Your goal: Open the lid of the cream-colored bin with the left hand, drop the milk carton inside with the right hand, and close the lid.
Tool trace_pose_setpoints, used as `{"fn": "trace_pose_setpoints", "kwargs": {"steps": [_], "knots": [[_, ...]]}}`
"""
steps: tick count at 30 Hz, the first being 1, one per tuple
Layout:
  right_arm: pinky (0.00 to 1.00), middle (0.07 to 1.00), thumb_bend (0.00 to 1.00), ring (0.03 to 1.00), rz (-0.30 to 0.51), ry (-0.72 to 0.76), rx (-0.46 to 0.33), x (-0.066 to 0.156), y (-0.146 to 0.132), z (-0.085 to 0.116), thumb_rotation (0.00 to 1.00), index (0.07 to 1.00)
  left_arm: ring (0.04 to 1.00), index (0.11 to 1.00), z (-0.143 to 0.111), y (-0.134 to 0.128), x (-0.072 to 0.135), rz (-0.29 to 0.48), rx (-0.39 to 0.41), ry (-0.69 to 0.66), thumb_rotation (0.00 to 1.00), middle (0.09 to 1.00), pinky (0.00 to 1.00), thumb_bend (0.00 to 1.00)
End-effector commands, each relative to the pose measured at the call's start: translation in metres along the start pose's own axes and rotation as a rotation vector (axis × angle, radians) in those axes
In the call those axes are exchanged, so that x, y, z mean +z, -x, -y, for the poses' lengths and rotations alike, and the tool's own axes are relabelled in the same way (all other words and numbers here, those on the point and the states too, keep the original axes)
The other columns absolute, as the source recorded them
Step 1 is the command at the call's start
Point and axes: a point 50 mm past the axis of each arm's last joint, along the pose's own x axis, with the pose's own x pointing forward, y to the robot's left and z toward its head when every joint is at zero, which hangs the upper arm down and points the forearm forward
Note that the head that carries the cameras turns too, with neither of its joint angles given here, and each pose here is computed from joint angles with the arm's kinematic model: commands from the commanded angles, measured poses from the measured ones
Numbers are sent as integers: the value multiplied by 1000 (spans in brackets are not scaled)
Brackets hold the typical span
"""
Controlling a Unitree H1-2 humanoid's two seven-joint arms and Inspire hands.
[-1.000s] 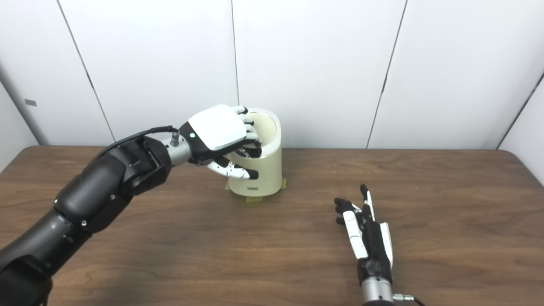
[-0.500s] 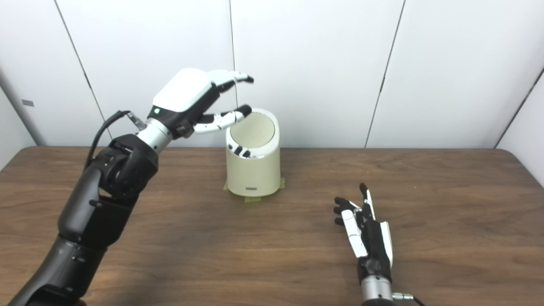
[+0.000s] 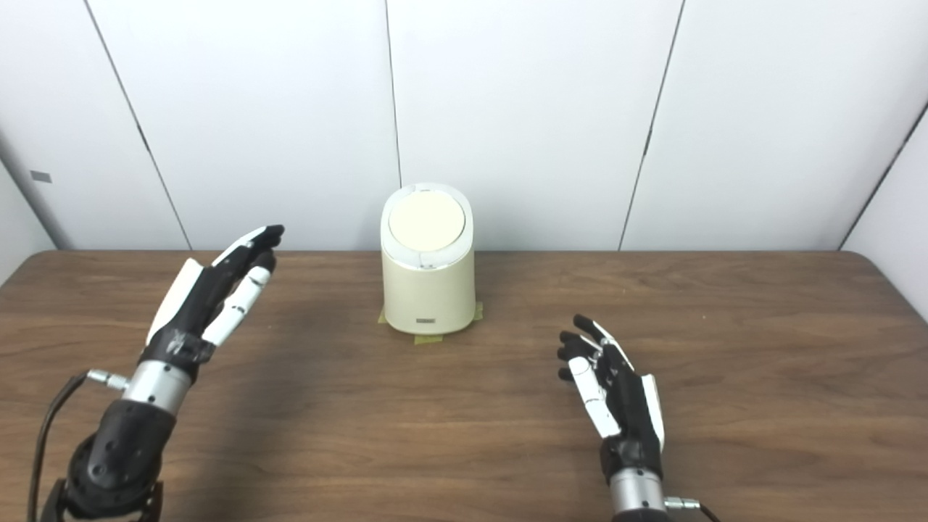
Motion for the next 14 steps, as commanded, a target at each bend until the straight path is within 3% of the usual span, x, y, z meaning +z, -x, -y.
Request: {"fn": "trace_pose_setpoints", "kwargs": {"steps": [1, 7, 14], "knots": [[746, 828, 537, 810, 87, -39, 38, 23, -12, -1, 750, 883, 932, 940, 4, 0, 17, 61, 10, 86, 992, 933, 917, 408], [858, 901, 629, 913, 122, -96, 113, 40, -14, -4, 845, 927, 972, 986, 27, 40, 0, -28, 5, 394, 1000, 982, 958, 406], [928, 972, 638, 987, 96, -33, 129, 37, -9, 2, 958, 959, 1000, 1000, 43, 64, -13, -59, 2, 496, 1000, 1000, 986, 440]]}}
